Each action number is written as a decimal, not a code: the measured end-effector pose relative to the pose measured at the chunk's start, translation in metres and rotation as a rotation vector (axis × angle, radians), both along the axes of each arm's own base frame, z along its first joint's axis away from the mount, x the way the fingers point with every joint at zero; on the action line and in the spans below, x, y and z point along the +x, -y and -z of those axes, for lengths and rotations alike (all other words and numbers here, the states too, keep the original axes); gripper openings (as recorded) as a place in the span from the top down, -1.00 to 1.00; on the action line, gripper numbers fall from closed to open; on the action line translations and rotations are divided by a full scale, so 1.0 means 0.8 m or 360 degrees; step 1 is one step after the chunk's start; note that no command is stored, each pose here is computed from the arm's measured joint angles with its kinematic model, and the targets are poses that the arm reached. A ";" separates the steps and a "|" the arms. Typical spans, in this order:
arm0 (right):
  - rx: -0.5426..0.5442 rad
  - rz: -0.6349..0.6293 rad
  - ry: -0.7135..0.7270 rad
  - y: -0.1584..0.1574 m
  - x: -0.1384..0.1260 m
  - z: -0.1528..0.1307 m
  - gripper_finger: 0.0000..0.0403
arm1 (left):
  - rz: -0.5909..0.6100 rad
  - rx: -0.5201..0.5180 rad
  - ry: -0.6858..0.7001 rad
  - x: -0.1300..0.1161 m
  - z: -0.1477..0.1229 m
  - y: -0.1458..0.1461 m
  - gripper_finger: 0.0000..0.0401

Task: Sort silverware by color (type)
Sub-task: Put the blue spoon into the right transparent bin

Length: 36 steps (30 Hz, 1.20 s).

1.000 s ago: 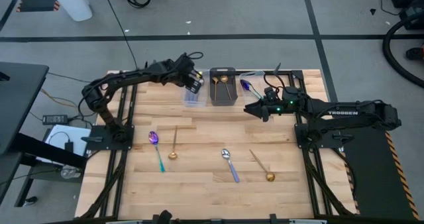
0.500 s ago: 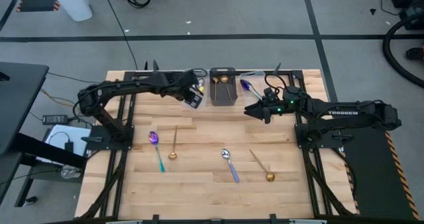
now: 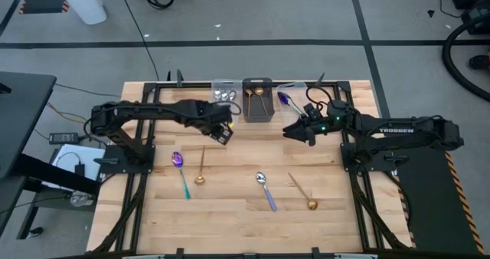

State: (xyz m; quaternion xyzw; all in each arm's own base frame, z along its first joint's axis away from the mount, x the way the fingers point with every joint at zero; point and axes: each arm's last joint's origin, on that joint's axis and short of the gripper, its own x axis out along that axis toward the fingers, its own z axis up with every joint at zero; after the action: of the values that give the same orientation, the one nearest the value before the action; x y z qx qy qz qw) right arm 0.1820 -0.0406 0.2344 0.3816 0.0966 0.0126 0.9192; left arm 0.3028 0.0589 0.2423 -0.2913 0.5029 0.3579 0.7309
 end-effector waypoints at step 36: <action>-0.0135 0.0043 0.0107 -0.021 0.006 -0.008 -0.12 | 0.0575 -0.0377 -0.0556 -0.078 0.039 0.182 0.54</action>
State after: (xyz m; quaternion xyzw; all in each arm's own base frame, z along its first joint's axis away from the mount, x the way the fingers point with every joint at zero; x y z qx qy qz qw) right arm 0.1870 -0.0239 0.2408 0.3428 0.0609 0.0090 0.9374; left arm 0.2407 -0.0871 0.2107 -0.2140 0.7034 0.2053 0.6460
